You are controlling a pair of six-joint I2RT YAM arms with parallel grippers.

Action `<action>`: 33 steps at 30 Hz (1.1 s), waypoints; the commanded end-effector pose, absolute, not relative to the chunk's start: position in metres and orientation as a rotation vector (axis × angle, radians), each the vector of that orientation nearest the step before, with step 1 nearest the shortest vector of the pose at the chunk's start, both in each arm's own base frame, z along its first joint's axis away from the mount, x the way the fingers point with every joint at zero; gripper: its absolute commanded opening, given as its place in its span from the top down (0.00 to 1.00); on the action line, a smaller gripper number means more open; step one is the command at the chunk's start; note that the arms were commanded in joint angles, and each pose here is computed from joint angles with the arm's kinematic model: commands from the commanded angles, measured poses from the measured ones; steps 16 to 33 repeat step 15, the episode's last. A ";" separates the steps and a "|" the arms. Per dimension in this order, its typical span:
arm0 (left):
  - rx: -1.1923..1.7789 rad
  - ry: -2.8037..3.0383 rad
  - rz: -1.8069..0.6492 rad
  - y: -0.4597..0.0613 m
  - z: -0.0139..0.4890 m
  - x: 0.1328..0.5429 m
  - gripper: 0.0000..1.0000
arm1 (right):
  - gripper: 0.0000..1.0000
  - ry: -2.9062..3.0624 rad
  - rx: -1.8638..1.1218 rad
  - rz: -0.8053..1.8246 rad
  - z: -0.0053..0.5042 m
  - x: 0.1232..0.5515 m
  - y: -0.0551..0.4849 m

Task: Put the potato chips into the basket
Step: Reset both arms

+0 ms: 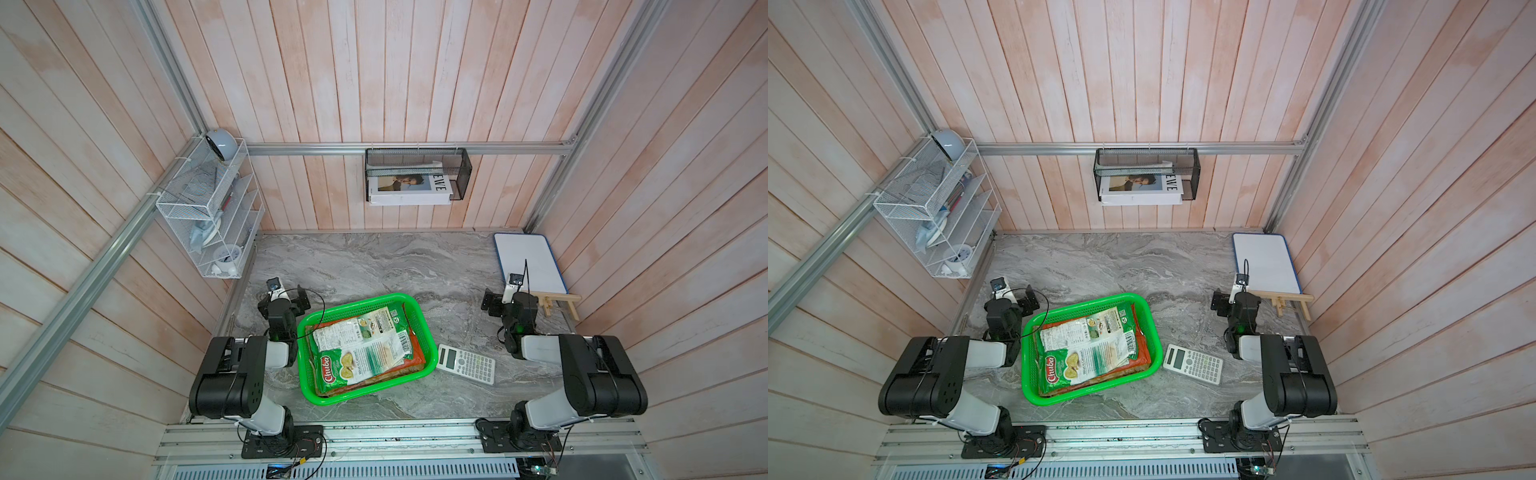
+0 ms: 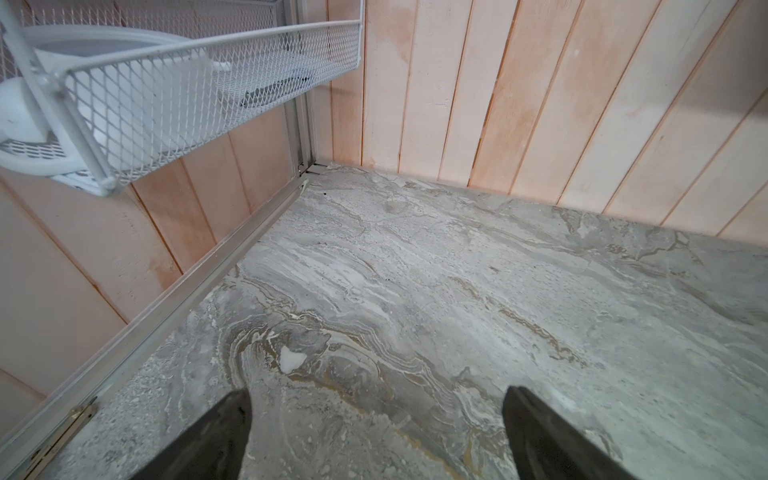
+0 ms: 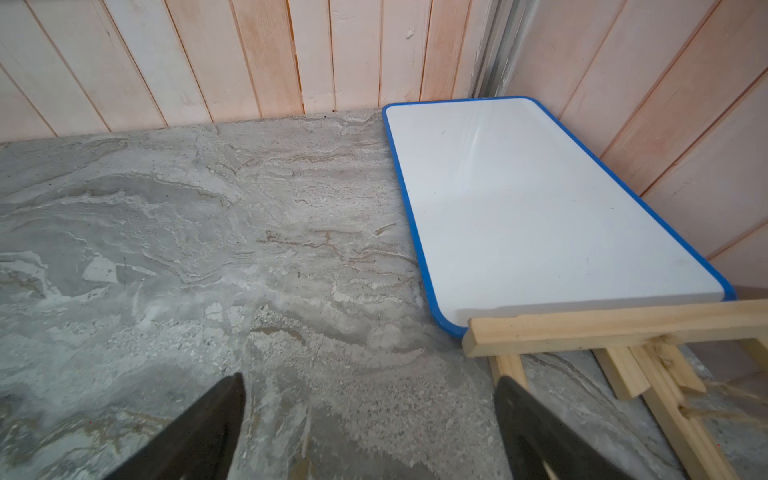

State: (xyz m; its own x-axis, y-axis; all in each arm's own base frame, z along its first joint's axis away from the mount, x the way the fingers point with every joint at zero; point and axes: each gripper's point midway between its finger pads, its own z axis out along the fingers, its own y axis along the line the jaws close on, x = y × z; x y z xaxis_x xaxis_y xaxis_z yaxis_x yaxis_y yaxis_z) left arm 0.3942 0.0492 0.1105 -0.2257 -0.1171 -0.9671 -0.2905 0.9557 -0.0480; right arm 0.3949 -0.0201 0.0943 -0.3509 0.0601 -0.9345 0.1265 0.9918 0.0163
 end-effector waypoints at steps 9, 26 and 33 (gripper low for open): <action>-0.286 1.806 0.163 0.047 0.110 0.397 0.00 | 0.02 1.910 0.113 -0.039 0.092 0.397 -0.015; -0.283 1.803 0.166 0.047 0.111 0.396 0.00 | 0.02 1.898 0.110 -0.038 0.093 0.396 -0.015; -0.283 1.803 0.166 0.047 0.111 0.396 0.00 | 0.02 1.898 0.110 -0.038 0.093 0.396 -0.015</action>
